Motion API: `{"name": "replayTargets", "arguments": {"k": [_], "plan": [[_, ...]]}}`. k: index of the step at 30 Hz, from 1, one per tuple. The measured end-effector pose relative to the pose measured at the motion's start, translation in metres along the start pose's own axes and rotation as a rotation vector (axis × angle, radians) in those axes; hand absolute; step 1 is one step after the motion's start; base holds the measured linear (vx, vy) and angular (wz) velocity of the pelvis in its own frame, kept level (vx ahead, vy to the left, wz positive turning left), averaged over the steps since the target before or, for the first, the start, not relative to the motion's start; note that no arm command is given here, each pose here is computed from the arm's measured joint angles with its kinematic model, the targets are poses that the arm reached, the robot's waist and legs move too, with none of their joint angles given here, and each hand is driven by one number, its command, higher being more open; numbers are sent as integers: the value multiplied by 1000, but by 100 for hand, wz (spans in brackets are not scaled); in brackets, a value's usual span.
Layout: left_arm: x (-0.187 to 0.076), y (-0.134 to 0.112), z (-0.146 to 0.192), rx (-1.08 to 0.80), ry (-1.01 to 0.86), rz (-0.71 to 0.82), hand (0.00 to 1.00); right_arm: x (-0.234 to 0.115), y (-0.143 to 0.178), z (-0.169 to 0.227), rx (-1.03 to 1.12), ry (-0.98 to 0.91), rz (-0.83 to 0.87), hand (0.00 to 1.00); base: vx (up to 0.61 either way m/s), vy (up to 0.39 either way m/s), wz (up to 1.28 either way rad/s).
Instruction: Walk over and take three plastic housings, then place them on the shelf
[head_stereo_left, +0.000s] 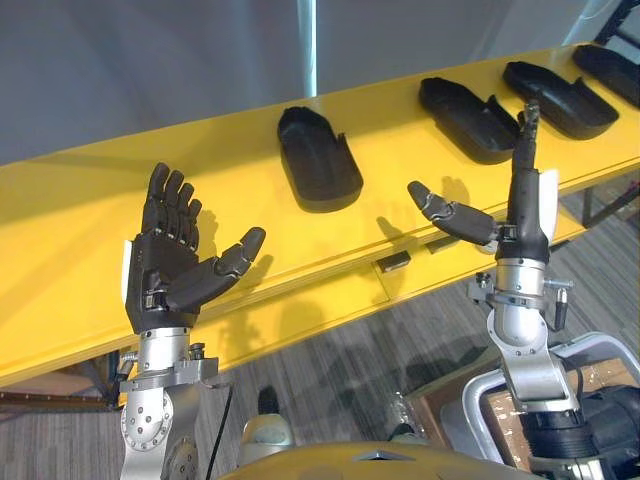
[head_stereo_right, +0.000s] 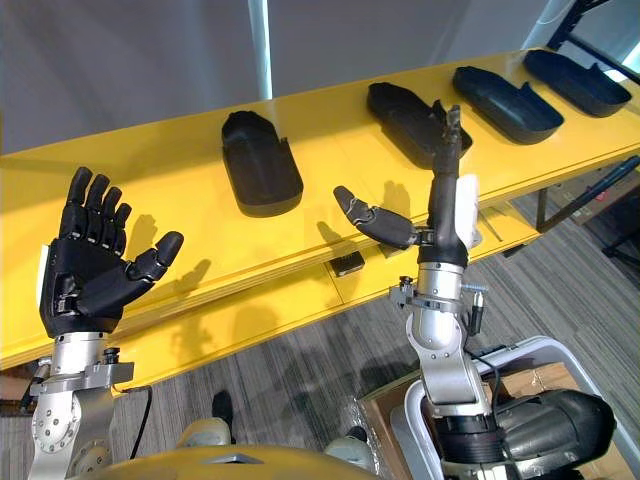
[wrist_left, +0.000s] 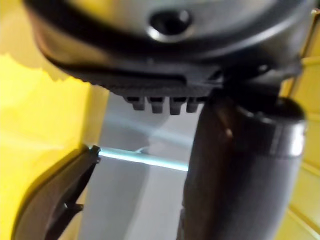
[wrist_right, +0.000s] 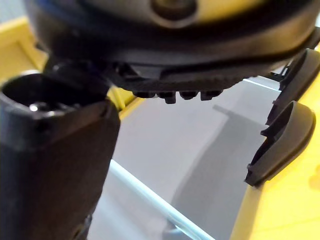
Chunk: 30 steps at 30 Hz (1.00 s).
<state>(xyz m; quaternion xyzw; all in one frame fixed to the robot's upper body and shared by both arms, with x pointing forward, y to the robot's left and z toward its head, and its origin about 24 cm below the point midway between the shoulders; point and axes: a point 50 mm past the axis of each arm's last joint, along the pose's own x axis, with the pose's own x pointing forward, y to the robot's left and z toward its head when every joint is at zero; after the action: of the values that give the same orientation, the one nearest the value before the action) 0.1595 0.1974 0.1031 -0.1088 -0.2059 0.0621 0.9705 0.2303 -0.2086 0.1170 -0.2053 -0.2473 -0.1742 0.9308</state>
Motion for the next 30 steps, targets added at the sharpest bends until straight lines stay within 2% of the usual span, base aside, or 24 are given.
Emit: {"name": "replayTargets", "arguments": {"k": [3,5,9,15,18,23,27,30], "plan": [[0,-4,1,-44,-19,-46,100,-20,-6,-13,64,122,-59,100,-11,7,-37],[0,-7,3,-112,-45,-91,100,-39,-17,-26,162,254,-164,100,7,14,-56],[0,-19,1,-175,-50,-155,100,-72,-40,-42,166,408,-272,100,34,24,-79],[12,-38,0,-244,-66,-227,100,-99,-69,-30,141,455,-297,100,23,-10,-97],[16,-40,-1,-248,-62,-178,100,-97,-75,-26,206,432,-293,100,-10,-36,-128],[10,-31,-6,-223,0,-91,100,-89,-58,-27,454,422,-157,100,-57,77,-111],[9,-30,-7,-216,9,-90,100,-88,-27,-39,556,472,-51,100,-50,142,15],[10,-29,-12,-216,23,-73,100,-93,-12,-50,612,539,-40,100,-60,57,60]]}}
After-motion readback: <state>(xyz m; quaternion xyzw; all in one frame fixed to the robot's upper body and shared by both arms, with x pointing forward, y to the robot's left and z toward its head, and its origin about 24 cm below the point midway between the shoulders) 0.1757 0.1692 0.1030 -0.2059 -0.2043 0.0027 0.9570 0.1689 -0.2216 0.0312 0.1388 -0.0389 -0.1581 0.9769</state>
